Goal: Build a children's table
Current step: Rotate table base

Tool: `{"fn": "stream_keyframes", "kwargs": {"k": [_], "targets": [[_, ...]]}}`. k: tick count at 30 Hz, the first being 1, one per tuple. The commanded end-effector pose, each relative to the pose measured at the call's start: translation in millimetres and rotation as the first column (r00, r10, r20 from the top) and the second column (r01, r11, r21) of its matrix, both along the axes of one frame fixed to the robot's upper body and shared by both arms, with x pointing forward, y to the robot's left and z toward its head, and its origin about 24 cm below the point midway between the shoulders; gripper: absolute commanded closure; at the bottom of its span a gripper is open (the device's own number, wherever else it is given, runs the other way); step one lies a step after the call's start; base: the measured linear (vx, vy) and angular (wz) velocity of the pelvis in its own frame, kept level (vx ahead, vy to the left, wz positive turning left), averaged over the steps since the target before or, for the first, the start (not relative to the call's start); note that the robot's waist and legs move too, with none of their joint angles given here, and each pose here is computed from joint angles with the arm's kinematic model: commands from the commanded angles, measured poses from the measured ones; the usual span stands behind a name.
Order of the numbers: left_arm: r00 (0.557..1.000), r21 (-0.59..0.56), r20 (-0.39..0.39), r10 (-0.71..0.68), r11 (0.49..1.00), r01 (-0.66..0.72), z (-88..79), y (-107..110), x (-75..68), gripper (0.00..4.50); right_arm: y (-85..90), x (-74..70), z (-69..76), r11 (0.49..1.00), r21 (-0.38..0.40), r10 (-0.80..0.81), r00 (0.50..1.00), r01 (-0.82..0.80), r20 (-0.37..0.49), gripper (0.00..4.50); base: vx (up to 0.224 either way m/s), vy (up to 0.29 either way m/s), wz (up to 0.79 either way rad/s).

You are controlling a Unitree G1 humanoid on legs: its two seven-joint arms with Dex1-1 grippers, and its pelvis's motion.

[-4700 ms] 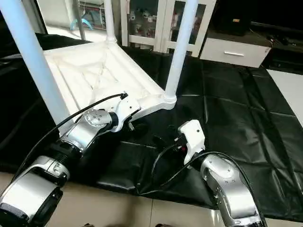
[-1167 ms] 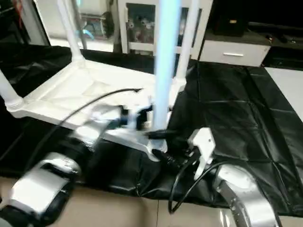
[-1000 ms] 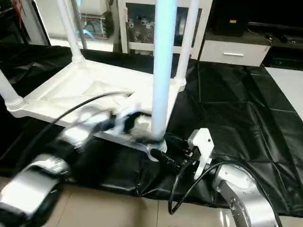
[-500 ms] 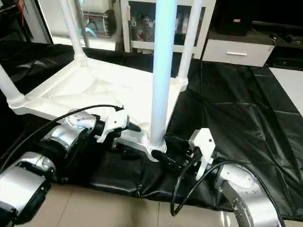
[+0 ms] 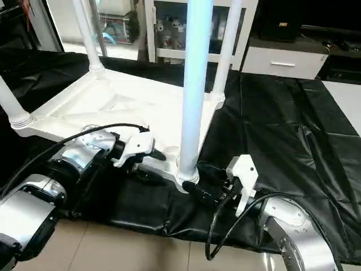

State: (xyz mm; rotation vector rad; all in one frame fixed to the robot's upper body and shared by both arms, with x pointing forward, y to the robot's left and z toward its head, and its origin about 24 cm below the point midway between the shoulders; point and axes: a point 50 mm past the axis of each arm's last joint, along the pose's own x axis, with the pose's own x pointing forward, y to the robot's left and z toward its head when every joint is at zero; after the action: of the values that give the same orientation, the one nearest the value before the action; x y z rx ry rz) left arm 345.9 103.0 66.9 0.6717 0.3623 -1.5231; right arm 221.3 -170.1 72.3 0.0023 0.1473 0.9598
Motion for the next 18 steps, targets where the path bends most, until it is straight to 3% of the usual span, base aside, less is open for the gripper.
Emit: {"fn": "stream_keyframes", "kwargs": {"k": [1,10,18], "targets": [[1.000,0.032,0.011,-0.028,0.999,0.028,1.1,-3,0.4,1.76,-1.0,0.9,6.5,1.000,-0.006,0.012,0.999,-0.012,0.031,1.31,0.000,0.000,0.00],[0.997,0.124,0.018,-0.071,0.990,0.068,-7.4,-2,-3.1,2.47,0.0,2.1,6.9,1.000,-0.011,0.029,0.999,-0.029,0.032,1.31,0.000,0.000,0.00],[0.999,0.176,0.048,-0.013,0.984,0.004,-10.7,7,0.6,3.02,-0.1,3.7,6.5,0.999,-0.016,0.033,0.999,-0.033,0.030,1.31,0.000,0.000,0.00]]}}
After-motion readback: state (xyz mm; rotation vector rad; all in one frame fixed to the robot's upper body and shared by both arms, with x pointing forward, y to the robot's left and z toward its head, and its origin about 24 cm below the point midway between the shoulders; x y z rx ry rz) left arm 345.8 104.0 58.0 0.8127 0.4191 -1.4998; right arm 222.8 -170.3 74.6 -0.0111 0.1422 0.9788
